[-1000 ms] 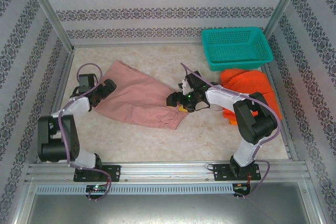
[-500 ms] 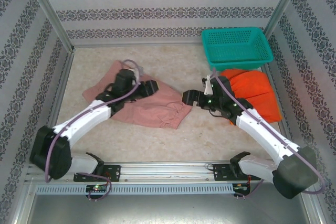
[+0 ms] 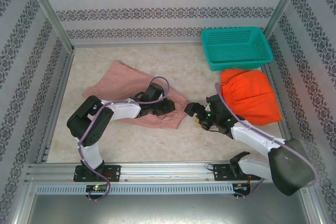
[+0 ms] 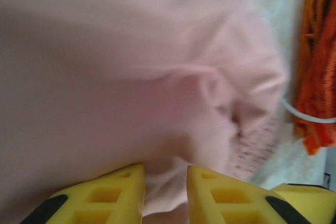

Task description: Fold and stack the shorts

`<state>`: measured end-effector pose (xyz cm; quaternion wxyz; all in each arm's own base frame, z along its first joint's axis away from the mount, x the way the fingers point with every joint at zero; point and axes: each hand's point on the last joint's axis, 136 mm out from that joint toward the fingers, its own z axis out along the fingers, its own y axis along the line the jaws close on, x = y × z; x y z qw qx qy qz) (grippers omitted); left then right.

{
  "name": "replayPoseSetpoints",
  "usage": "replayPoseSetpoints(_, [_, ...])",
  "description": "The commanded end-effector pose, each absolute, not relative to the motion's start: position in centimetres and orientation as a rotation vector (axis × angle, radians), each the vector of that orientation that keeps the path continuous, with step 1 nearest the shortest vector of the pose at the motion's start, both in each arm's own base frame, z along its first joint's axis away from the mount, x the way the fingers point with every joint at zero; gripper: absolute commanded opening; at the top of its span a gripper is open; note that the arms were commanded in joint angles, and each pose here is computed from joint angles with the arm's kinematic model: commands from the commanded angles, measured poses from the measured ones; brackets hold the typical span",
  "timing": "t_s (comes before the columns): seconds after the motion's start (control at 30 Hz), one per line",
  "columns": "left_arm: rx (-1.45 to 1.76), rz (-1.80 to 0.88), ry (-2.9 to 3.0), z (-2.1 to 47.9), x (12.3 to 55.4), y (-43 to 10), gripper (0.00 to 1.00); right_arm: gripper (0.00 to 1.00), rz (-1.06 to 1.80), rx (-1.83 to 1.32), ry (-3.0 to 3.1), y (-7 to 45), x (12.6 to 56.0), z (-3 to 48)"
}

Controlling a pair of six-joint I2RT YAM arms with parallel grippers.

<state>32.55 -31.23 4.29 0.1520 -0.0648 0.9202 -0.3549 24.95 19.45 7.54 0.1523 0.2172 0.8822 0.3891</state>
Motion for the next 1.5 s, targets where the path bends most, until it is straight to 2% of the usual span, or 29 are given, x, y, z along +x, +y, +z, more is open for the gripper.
replayPoseSetpoints(0.0, [-0.245,-0.963,2.645,2.4,32.7,-30.1,0.26,0.90,1.258,0.612,2.480,21.8,25.8,8.8])
replayPoseSetpoints(0.3, [-0.342,-0.951,2.695,-1.1,31.6,-28.9,0.23,0.87,1.312,0.668,2.511,23.6,26.5,6.9])
replayPoseSetpoints(0.9, [-0.357,-0.964,2.693,-1.3,31.4,-28.7,0.22,0.72,1.267,0.718,2.540,24.4,27.6,4.6])
replayPoseSetpoints(1.03, [-0.363,-0.966,2.694,-1.5,31.3,-28.6,0.22,0.62,1.303,0.724,2.516,25.1,28.0,4.7])
replayPoseSetpoints(1.23, [-0.377,-0.990,2.683,-1.3,31.3,-28.7,0.22,0.41,1.290,0.683,2.486,25.6,29.1,5.3])
replayPoseSetpoints(1.37, [-0.379,-1.013,2.660,-0.6,31.5,-28.9,0.22,0.13,1.232,0.666,2.531,25.1,29.2,4.2])
replayPoseSetpoints(1.47, [-0.349,-1.010,2.594,2.0,32.5,-28.6,0.26,0.00,1.143,0.638,2.573,23.5,28.9,3.7])
